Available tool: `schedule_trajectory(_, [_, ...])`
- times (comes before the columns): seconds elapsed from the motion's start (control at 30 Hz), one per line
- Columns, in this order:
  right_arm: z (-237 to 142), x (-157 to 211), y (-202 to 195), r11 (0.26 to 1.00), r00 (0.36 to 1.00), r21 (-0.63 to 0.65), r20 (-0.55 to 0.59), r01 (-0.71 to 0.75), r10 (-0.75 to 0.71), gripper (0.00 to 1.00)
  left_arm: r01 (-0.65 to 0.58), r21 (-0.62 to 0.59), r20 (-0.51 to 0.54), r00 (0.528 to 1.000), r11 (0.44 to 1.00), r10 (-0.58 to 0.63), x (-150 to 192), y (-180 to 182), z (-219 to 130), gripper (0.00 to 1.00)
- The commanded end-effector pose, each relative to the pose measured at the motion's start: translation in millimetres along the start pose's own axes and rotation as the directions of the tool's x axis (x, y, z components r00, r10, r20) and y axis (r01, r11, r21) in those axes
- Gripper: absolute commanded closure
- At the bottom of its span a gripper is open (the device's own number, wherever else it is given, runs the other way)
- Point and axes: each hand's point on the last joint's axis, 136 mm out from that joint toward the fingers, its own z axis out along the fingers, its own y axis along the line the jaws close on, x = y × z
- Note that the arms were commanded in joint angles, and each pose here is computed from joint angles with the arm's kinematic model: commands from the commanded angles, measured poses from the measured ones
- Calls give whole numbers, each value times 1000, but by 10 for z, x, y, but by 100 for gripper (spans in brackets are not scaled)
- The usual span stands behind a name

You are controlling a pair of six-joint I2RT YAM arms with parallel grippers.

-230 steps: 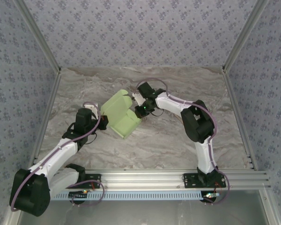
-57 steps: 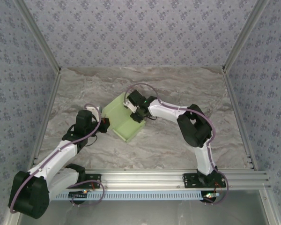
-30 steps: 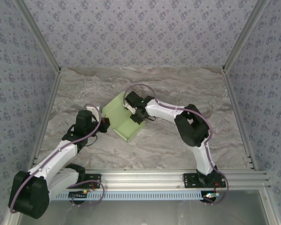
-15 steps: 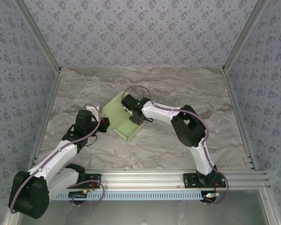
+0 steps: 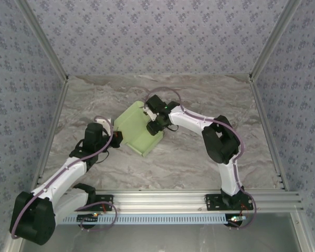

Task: Fold the paper box

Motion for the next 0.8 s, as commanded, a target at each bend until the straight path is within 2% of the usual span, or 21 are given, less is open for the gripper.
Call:
schedule_trajectory(0.0, [-223,-222,126,993,995,-118,92,-30,41,34,-29,31,51,998,999,27,-123,-72,-8,95])
schedule_trajectory(0.13, [-436,-269,65,979,980,-183,161,-88,118,33,-72,44,84,994,996,68,-187,-115,16,94])
schedule_trajectory(0.23, [-575,-125,-82,970,962,-187,195,-153,190,33,-131,48,124,984,990,125,-310,-173,47,94])
schedule_trajectory(0.33, [-703,83,-350,968,945,-116,217,-223,244,33,-243,64,130,964,968,234,-391,-300,130,93])
schedule_trajectory(0.43, [-820,334,-695,952,928,-17,216,-307,303,33,-350,100,88,936,932,342,-379,-431,264,93])
schedule_trajectory(0.5, [-808,631,-888,930,918,44,184,-364,350,33,-404,131,72,915,905,398,-339,-496,340,92])
schedule_trajectory(0.63, [-855,1067,-1176,868,871,125,179,-481,457,33,-465,182,54,884,866,464,-339,-589,445,91])
schedule_trajectory(0.77, [-859,1430,-1410,780,808,213,176,-589,562,32,-477,187,34,877,859,480,-376,-591,578,84])
